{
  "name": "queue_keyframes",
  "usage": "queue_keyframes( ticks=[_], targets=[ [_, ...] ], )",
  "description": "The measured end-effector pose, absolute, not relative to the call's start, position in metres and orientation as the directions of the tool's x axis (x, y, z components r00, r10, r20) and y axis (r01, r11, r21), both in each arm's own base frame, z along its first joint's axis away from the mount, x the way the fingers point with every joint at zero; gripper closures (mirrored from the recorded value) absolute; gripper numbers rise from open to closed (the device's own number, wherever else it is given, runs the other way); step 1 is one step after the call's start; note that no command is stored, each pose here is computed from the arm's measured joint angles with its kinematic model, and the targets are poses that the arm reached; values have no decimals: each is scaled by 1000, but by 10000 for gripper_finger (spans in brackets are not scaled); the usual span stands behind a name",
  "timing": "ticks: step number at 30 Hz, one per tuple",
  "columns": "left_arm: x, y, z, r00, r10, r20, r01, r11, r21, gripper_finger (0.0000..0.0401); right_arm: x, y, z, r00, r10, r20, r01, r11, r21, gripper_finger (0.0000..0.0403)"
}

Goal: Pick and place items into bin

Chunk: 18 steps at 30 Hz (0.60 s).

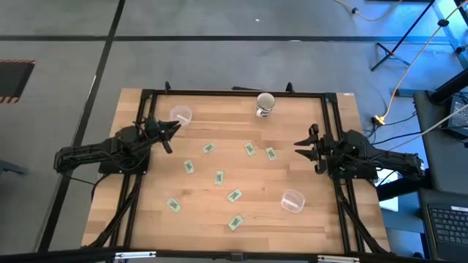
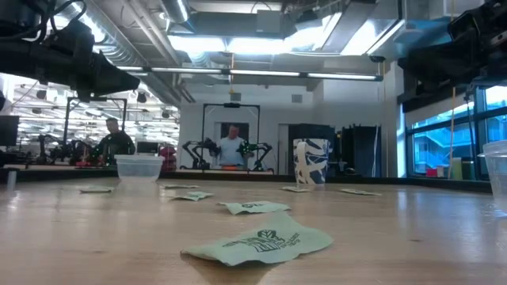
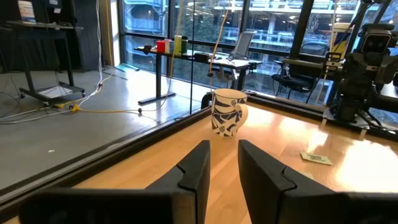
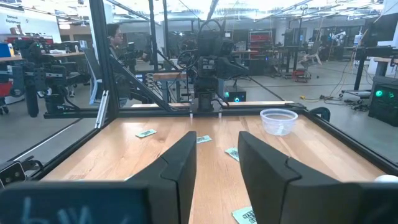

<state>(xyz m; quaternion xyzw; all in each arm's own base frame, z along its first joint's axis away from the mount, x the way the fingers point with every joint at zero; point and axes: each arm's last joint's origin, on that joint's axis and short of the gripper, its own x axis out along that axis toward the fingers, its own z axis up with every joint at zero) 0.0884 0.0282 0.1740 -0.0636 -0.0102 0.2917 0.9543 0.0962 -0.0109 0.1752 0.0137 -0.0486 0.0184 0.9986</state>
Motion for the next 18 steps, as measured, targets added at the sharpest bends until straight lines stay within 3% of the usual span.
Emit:
queue_keyframes(
  ticks=[11,18],
  targets=[
    [88,28,174,829,558,-17,-556,822,-127,324,96,-11,175,995,35,98,-38,999,29,280],
    [88,28,174,830,558,-17,-555,822,-127,324,96,-11,175,995,36,98,-46,993,105,280]
  ],
)
